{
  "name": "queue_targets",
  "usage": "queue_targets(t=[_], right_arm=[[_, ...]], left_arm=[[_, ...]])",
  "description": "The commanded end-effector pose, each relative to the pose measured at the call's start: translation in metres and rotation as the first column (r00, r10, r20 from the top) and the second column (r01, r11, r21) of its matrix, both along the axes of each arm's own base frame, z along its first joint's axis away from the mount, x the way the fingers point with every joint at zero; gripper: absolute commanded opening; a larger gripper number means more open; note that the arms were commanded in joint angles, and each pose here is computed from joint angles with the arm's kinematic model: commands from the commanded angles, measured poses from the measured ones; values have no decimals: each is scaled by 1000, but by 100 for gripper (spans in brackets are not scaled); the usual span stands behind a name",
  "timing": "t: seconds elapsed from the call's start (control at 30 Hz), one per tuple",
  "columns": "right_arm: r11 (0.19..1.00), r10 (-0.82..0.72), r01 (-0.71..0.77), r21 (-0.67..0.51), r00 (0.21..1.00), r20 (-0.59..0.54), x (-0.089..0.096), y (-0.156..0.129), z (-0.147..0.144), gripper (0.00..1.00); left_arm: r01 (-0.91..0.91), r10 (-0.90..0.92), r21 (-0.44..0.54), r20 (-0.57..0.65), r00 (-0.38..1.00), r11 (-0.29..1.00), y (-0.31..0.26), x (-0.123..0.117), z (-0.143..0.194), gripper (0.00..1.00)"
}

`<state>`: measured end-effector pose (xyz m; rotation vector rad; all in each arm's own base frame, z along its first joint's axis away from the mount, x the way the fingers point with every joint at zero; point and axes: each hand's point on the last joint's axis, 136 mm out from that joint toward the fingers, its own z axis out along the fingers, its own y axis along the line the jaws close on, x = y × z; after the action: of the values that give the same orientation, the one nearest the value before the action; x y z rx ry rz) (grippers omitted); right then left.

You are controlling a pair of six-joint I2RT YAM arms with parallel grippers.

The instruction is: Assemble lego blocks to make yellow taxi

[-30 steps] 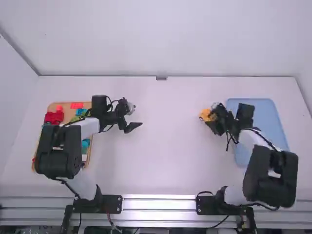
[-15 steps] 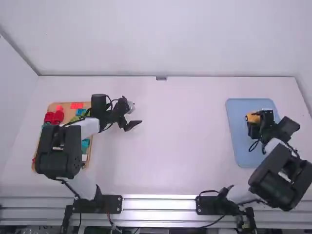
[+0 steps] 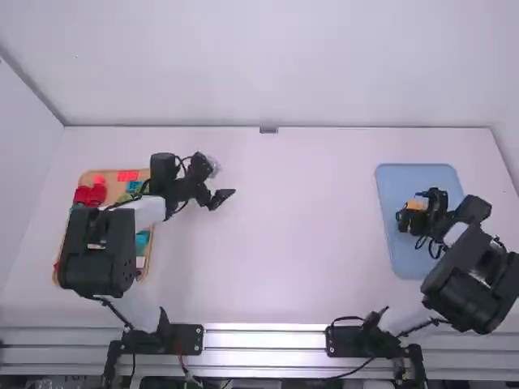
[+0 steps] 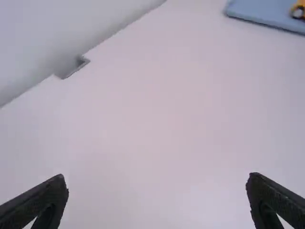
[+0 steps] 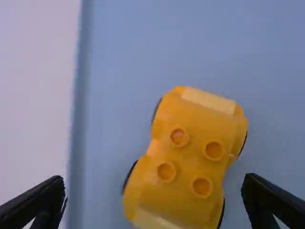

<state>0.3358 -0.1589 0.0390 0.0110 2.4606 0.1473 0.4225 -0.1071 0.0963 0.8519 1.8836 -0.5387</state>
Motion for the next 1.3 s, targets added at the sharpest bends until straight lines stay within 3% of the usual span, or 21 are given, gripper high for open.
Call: queue_targets(t=[0.0, 0.2, 0.37, 0.53, 1.03, 1.27], right_arm=[[995, -24, 31, -99, 997, 75, 15, -9, 57, 98], [960, -219, 233, -155, 970, 103, 5, -9, 115, 98], [963, -213, 247, -105, 942, 260, 6, 32, 177, 98], [975, -164, 208, -79, 911, 378, 1, 67, 220, 98], [971, -154, 228, -70, 822, 548, -12, 109, 233, 78], [995, -19, 77, -62, 767, 642, -31, 162, 228, 61]], left_arm=[[-163, 162, -19, -35, 986, 986, 12, 7, 24, 99], [-298, 297, 73, 26, 954, 952, 30, -4, 63, 99], [-325, 316, 61, 118, 941, 944, 31, -40, 126, 99], [-348, 335, 27, 214, 918, 937, 38, -67, 171, 99], [-579, 582, -66, 139, 801, 813, 73, -98, 144, 78], [-728, 735, -105, 86, 672, 678, 102, -125, 110, 62]])
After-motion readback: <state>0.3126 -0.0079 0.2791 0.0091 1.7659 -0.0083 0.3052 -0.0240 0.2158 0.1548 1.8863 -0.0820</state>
